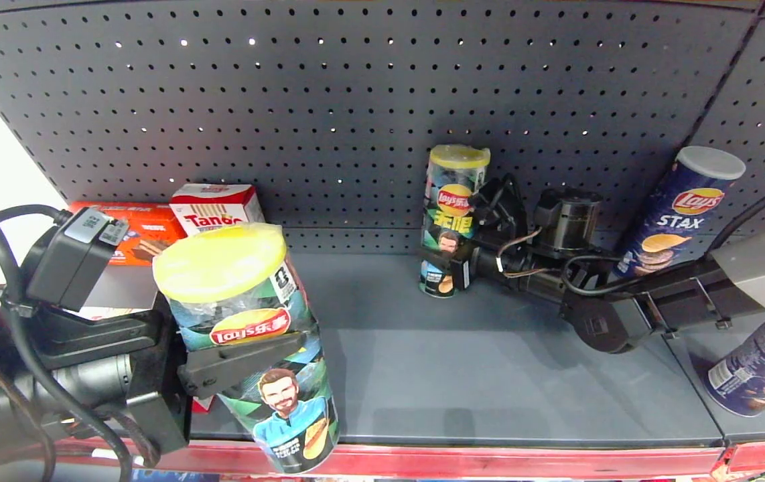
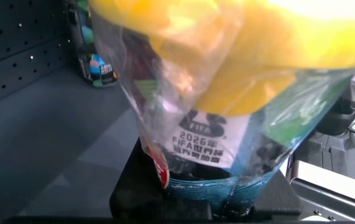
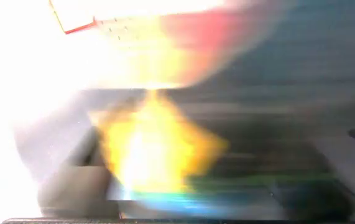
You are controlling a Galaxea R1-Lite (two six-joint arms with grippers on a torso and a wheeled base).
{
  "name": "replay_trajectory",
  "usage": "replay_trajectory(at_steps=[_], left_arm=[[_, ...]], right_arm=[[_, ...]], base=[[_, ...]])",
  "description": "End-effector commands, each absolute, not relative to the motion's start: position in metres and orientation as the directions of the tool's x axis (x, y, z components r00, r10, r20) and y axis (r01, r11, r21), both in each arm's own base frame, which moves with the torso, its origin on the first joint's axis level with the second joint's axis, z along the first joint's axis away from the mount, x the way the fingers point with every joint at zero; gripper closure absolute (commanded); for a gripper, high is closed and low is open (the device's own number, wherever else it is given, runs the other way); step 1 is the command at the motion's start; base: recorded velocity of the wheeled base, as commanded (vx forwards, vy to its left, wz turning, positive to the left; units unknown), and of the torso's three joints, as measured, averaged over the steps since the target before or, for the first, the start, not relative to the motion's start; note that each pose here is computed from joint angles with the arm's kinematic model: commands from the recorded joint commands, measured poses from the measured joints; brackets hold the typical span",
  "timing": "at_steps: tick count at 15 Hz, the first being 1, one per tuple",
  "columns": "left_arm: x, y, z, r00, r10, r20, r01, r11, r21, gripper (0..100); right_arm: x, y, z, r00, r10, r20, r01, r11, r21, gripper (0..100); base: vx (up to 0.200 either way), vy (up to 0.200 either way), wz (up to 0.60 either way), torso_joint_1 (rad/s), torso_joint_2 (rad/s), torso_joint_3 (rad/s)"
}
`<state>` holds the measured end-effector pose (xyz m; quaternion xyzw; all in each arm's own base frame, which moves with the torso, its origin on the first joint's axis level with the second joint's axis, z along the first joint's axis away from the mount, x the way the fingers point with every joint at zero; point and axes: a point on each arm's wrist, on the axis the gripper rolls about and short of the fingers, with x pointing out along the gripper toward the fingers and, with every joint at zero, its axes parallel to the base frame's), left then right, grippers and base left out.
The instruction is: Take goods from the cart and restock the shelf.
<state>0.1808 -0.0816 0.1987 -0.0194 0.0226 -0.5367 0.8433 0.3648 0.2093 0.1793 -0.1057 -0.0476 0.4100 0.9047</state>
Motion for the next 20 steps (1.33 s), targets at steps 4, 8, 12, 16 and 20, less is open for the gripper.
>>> replay_trajectory(at_steps=[4, 8, 12, 16, 20], left_arm=[[0.180, -0.082, 0.199, 0.423, -0.906, -0.015, 0.904, 0.423, -0.055, 100], [0.180, -0.081, 0.200, 0.423, -0.906, -0.014, 0.904, 0.423, -0.054, 100], [0.181, -0.082, 0.201, 0.422, -0.907, -0.010, 0.905, 0.422, -0.050, 100], [0.181, -0.082, 0.200, 0.423, -0.906, -0.014, 0.904, 0.423, -0.054, 100], [0.181, -0.082, 0.199, 0.423, -0.906, -0.015, 0.904, 0.423, -0.055, 100]], right_arm=[[0.351, 0.202, 0.184, 0.654, 0.756, 0.001, -0.735, 0.637, -0.232, 100], [0.320, 0.193, 0.201, 0.596, 0.803, 0.013, -0.779, 0.581, -0.236, 100], [0.266, 0.191, 0.207, 0.477, 0.879, -0.003, -0.856, 0.463, -0.231, 100], [0.238, 0.190, 0.174, 0.402, 0.915, -0.032, -0.896, 0.386, -0.222, 100], [0.227, 0.190, 0.148, 0.382, 0.922, -0.065, -0.909, 0.362, -0.205, 100]], base=[[0.000, 0.000, 0.00, 0.000, 0.00, 0.000], [0.000, 0.000, 0.00, 0.000, 0.00, 0.000], [0.000, 0.000, 0.00, 0.000, 0.00, 0.000], [0.000, 0.000, 0.00, 0.000, 0.00, 0.000], [0.000, 0.000, 0.00, 0.000, 0.00, 0.000]])
